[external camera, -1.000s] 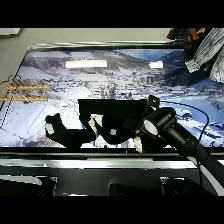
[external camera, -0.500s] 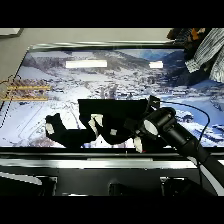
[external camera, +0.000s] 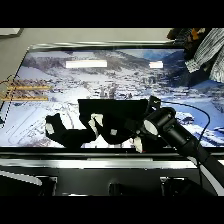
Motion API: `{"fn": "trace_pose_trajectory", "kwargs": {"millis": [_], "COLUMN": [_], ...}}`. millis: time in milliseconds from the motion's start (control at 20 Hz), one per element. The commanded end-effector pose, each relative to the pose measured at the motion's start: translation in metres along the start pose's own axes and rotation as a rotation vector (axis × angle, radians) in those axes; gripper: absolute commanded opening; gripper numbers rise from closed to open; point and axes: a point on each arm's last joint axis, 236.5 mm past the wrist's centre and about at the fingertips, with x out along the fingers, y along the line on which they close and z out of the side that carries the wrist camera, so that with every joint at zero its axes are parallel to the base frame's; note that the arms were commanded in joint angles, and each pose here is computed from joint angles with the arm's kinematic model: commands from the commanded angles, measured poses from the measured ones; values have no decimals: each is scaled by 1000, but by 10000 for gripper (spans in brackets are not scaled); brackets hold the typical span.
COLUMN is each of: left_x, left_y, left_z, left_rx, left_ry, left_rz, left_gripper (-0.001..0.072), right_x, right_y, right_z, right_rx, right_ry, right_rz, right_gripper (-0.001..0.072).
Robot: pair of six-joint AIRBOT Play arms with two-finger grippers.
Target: Fold the clothes and pants, and hang the long-sleeved shirts on hangers.
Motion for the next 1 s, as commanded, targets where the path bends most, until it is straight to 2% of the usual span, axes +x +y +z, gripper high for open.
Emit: {"fn": "trace_pose_trajectory", "kwargs": {"millis": [0,150,200,250,400,450,700,950], "left_x": [3,4,5,5,8,9,-1,-54], "left_y": [-3,-4,-6,-7,-14,-18,-32,-45], "left_z": [-5,-5,-4,-4,-2,-3,17,75], "left_rx": [4,7,10,12,26,33,66,51], "left_ry": [24,25,26,26,31,38,-1,-179], "left_rz": [-10,-12,-13,-14,-20,-25,-22,-25], "left_gripper": [307,297,184,115,88,27,28,27], "right_x": [0,0,0,0,0,0,0,0], "right_y": [-9,-6,-6,-6,-6,-6,-6,-6], "right_z": [-3,-2,-2,-2,-2,-2,-2,-2], "right_rx": [-3,-3,-3,-3,-3,-3,-2,-2], "right_ry": [14,7,8,8,7,7,9,10], "right_rz": [-38,-27,-27,-27,-27,-27,-27,-27], "right_gripper": [42,42,42,42,42,42,42,42]}}
